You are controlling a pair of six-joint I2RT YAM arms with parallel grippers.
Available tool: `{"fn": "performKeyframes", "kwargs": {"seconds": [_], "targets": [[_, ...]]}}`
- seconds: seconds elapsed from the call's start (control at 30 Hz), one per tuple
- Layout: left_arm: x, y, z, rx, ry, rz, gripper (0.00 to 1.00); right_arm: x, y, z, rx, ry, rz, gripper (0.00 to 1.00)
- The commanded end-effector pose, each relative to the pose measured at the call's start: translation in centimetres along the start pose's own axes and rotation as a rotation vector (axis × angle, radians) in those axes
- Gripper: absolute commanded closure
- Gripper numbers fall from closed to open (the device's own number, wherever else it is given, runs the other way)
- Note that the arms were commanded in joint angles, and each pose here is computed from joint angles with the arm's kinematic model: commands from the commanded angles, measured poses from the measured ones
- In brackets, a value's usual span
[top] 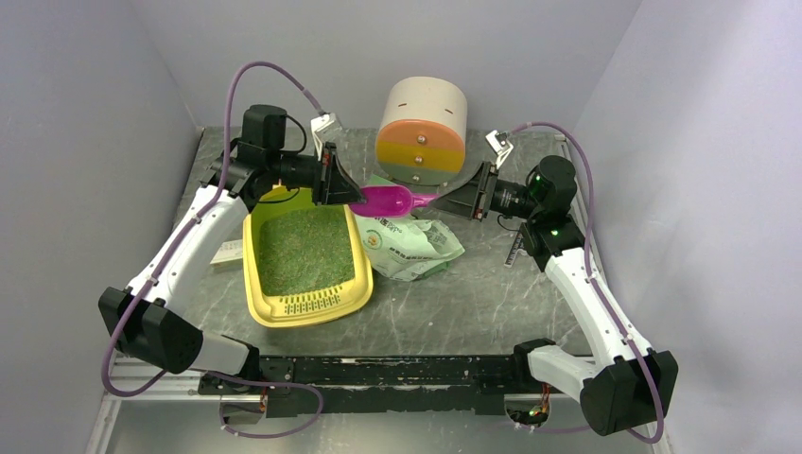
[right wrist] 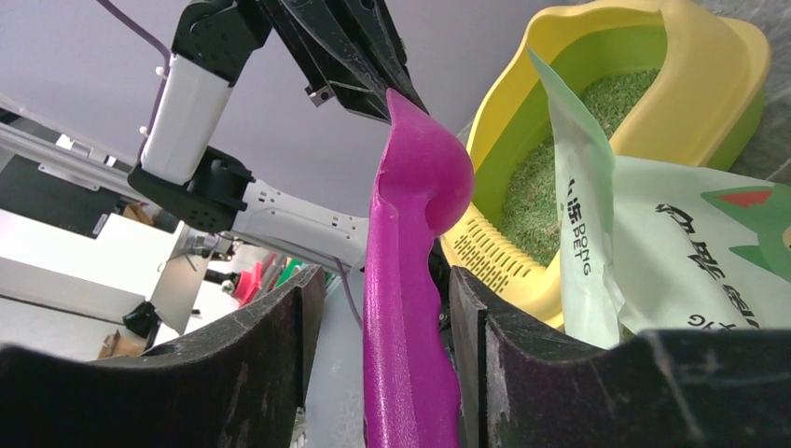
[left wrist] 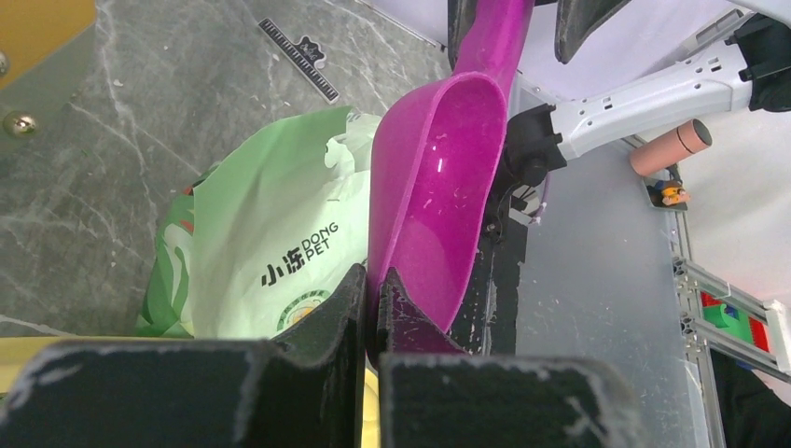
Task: Fill the litter box with clean litter
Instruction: Adjust the spatula.
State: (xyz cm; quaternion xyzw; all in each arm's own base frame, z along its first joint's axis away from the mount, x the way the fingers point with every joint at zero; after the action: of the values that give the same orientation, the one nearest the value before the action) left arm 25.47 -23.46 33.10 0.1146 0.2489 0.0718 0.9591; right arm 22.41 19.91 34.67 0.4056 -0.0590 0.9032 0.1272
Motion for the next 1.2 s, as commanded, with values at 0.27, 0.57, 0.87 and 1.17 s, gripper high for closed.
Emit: {"fn": "performKeyframes", "kwargs": {"seconds": [0.27,0.57,0.87,1.17], "targets": [[-1.71,-0.37,1.05,-0.005,-0.072,-0.059,0.95,0.97,0.68,0.39,-0.008,0.039,0.018,0.48],[-1.9,-0.36,1.06,-0.006,-0.07,-0.07,0.95,0.75,0.62,0.58,-0.026,0.024,0.001,0.6],[-1.97,-0.34,1.0,-0.008,-0.071,-0.071,0.95,0.74,0.56,1.12,-0.081,0.008,-0.008,0.63],[-1.76,-0.44,1.2,-0.016,-0.063,-0.062,0.95,1.01,0.92,0.63,-0.068,0.012,-0.028,0.92]]}}
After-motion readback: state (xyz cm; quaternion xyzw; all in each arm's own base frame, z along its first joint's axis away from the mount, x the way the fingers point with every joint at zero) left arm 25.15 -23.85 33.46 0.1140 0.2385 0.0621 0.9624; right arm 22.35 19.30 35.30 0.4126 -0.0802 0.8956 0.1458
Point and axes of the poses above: each gripper's point midway between its finger pads, its own y axis back along the fingers, its own x axis along the line the jaws close on, z = x × y, the point moved 3 cm from there along y, back along the fingers, and after that the axes turned 2 degrees about y, right-handed, at the moved point
